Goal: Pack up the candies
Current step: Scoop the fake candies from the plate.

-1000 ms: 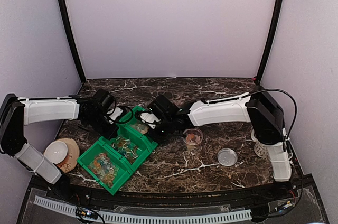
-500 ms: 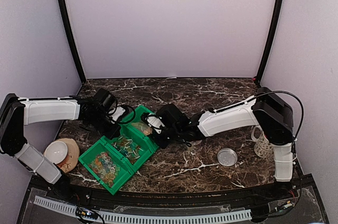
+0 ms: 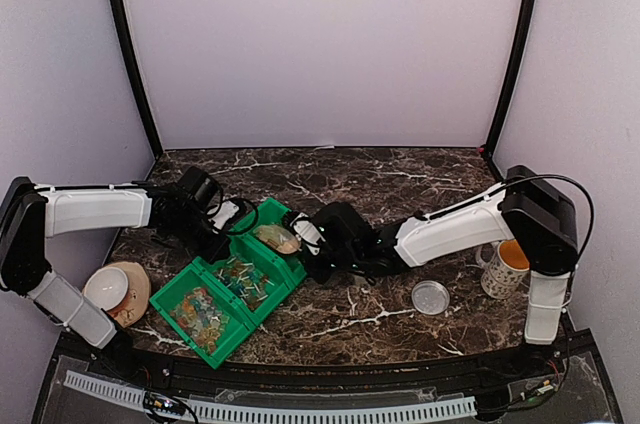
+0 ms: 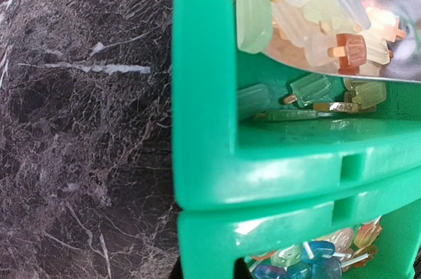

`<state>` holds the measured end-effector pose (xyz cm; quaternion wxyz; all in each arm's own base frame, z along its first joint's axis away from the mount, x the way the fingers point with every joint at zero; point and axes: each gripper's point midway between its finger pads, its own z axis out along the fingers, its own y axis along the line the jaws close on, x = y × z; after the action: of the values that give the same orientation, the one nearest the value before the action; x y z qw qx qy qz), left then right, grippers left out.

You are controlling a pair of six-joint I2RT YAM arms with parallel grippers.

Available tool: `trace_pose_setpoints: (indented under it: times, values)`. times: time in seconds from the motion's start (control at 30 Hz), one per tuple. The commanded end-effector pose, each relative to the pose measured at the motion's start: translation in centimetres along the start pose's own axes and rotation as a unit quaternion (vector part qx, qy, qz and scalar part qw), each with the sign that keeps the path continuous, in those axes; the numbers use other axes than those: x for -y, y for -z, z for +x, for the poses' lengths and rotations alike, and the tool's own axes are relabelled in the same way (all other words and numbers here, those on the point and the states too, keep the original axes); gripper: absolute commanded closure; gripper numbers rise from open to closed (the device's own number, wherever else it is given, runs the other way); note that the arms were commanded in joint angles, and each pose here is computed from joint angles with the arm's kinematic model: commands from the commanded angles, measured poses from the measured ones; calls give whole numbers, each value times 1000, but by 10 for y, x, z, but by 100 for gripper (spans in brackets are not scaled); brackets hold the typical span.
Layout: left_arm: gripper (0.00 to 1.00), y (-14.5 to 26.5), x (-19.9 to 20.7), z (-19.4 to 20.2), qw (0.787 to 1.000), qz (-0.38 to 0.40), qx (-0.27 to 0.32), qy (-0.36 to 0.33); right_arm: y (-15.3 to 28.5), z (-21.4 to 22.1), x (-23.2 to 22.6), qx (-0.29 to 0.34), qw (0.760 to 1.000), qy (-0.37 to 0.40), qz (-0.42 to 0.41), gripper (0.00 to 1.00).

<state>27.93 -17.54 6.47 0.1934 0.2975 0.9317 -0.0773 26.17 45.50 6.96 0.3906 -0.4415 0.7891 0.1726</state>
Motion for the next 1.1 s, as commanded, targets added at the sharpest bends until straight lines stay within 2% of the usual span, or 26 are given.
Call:
trace_pose_setpoints:
  times: [0.0,0.33,0.8,1.07]
  values:
    - [100,19,6,-44,996,26,86,13,8,18,10,-12,1000,-9,23,100]
    - [100,19,2,-42,996,19,84,17,26,9,22,25,998,-20,45,100]
    - [100,22,-2,-44,996,13,89,24,60,-8,31,122,990,-34,59,100]
    - [100,22,-7,-43,996,1,85,26,101,-19,49,187,977,-35,99,100]
